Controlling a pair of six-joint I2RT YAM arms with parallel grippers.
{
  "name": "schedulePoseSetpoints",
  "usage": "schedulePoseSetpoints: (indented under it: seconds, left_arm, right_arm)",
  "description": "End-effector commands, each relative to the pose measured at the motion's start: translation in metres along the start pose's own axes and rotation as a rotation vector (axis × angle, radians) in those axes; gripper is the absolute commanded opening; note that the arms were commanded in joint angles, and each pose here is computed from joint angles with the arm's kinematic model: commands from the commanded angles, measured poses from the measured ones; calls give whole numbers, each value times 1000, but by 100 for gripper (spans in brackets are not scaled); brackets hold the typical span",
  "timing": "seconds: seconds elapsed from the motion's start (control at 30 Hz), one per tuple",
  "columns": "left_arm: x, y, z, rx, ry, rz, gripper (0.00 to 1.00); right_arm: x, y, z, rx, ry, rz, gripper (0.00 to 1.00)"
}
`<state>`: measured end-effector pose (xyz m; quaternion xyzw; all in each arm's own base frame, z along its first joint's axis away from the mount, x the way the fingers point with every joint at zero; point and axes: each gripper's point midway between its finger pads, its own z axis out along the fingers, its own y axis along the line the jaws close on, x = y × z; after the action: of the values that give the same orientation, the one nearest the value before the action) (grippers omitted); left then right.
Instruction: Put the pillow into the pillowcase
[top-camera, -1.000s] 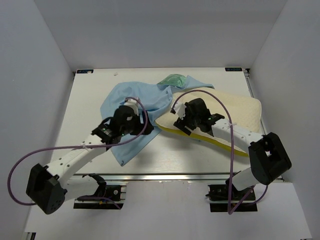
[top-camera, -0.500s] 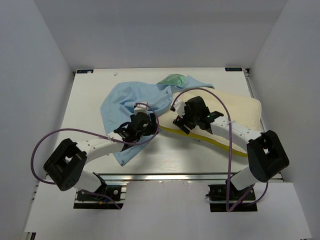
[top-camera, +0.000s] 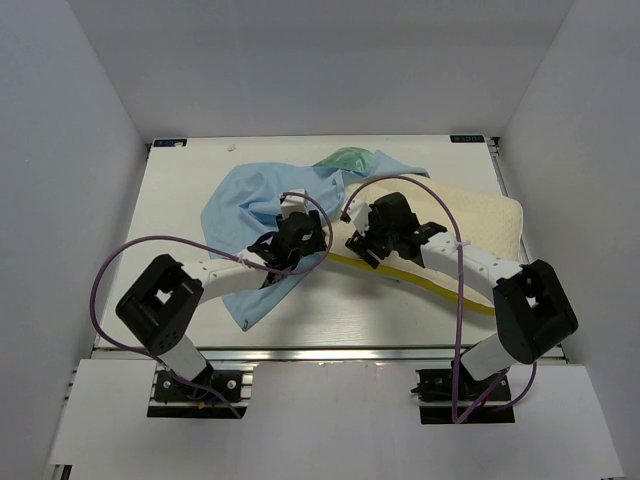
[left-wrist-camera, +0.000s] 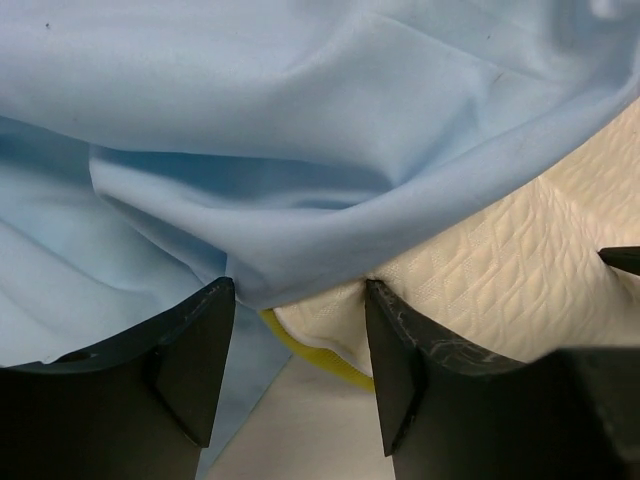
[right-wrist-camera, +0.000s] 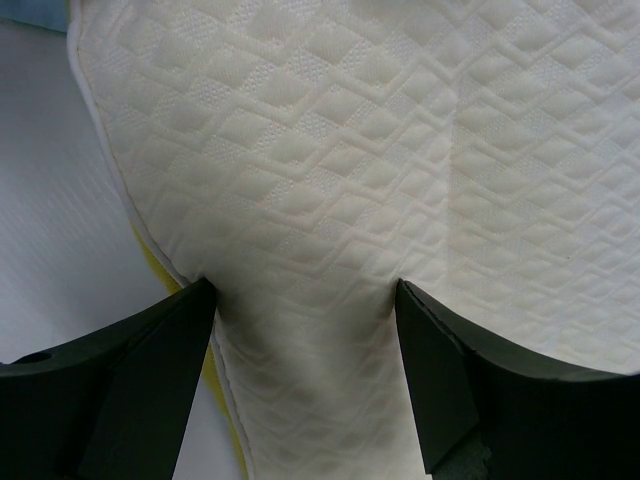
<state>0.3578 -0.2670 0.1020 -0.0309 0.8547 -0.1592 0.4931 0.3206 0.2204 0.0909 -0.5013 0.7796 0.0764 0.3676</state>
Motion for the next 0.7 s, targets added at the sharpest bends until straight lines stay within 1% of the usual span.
schedulePoseSetpoints:
  seconds: [0.0, 0.43, 0.53, 0.67]
  left_arm:
    - [-35, -13, 1, 25, -99, -66, 64]
    - [-39, 6, 18, -10, -103, -152, 53]
    - [-36, 10, 21, -26, -98, -146, 47]
    - [-36, 18, 21, -52, -103, -149, 36]
  right_arm:
    - [-11, 2, 1, -19, -31, 16, 77]
    - [-11, 5, -3, -30, -38, 19, 76]
    - [-11, 5, -2, -30, -38, 19, 76]
    - [-11, 7, 0, -42, -37, 24, 72]
